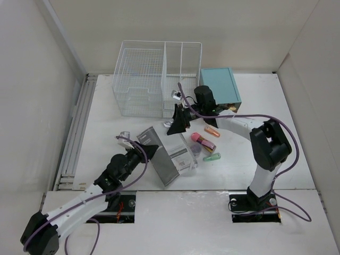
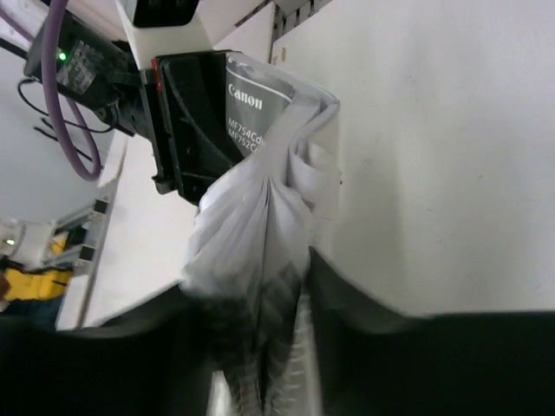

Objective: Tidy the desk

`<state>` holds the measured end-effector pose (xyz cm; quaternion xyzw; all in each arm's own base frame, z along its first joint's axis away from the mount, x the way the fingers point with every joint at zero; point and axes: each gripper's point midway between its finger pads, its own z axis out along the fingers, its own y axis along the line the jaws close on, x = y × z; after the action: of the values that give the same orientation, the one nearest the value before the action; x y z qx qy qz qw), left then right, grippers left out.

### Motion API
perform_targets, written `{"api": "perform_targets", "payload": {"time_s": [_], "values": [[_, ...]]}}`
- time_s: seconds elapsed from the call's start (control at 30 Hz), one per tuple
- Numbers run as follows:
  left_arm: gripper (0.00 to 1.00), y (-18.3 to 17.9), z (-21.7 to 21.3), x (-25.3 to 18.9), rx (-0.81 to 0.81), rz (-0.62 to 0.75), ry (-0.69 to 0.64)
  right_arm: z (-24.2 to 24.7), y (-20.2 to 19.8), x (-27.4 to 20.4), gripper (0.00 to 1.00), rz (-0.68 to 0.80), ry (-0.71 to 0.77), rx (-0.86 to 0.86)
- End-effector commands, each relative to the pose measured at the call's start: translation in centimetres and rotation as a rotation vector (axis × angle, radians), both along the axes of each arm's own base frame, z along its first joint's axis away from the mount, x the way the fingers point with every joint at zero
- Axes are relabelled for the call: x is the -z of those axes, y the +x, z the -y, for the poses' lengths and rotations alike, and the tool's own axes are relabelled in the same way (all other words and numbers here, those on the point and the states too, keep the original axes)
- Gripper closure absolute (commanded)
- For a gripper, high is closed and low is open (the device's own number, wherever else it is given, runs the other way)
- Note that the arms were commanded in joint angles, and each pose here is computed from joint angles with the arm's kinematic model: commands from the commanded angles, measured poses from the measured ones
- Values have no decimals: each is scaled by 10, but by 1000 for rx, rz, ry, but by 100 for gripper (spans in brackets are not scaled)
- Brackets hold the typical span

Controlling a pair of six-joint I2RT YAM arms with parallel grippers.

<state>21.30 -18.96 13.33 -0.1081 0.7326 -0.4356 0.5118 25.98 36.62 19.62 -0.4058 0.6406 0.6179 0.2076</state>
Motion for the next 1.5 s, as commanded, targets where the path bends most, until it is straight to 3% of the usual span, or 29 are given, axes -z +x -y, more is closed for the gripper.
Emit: {"api": "perform_targets", "payload": {"time_s": [0.0, 0.03, 0.07, 0.1, 0.27, 0.33, 0.37, 0.4, 0.47, 0.5, 0.53, 0.6, 0.63, 0.7, 0.73, 0.77, 0.83, 0.87, 0.9, 0.93, 0.97, 1.17, 1.3, 1.47], "values": [[100, -17, 20, -54, 146, 159, -108, -8, -18, -21, 46, 77, 88, -109], [100, -17, 20, -67, 146, 181, -112, -8, -18, -27, 35, 94, 93, -96], [100, -19, 17, -71, 146, 188, -96, -4, -15, -31, 6, 104, 98, -86], [100, -18, 15, -78, 135, 200, -88, -1, -10, -35, 0, 130, 104, -67], [100, -18, -4, -152, 64, 307, -50, 32, 22, -104, 0, 331, 148, 116], [100, -17, -4, -169, 62, 328, -23, 54, 38, -114, 0, 364, 97, 215], [100, -16, -5, -181, 60, 348, -19, 64, 43, -138, 0, 491, 103, 258], [100, -18, -7, -209, 52, 402, -25, 79, 59, -135, 0, 510, 13, 366], [100, -8, 3, -221, 64, 396, 13, 99, 78, -153, 0, 669, -72, 514], [100, -9, 5, -251, 73, 445, 0, 116, 82, -179, 0, 752, -93, 626], [100, -4, 8, -261, 70, 465, 26, 147, 109, -196, 0, 828, -176, 862], [100, 17, 26, -262, 77, 438, 87, 189, 111, -222, 0, 950, -221, 1060], [100, 21, 28, -288, 59, 470, 77, 208, 114, -229, 0, 966, -245, 1160], [100, 51, 46, -287, 32, 477, 156, 223, 108, -233, 0, 979, -231, 1164], [100, 61, 46, -311, -9, 505, 154, 228, 97, -239, 12, 968, -208, 1160], [100, 72, 51, -315, -27, 505, 174, 235, 94, -236, 64, 942, -202, 1164], [100, 108, 70, -305, -74, 478, 256, 242, 88, -230, 94, 878, -195, 1222], [100, 117, 72, -326, -105, 502, 243, 256, 80, -239, 96, 905, -179, 1270], [100, 139, 85, -310, -126, 471, 283, 260, 77, -237, 80, 902, -173, 1285], [100, 149, 89, -311, -147, 467, 284, 265, 74, -233, 56, 900, -180, 1294], [100, 161, 85, -326, -214, 488, 297, 270, 71, -230, 44, 905, -182, 1309], [100, 221, 114, -303, -304, 477, 409, 301, 77, -216, 46, 856, -198, 1387], [100, 241, 117, -311, -418, 480, 461, 304, 79, -214, 46, 856, -202, 1396], [100, 256, 133, -303, -423, 511, 532, 302, 79, -212, 46, 857, -199, 1387]]}}
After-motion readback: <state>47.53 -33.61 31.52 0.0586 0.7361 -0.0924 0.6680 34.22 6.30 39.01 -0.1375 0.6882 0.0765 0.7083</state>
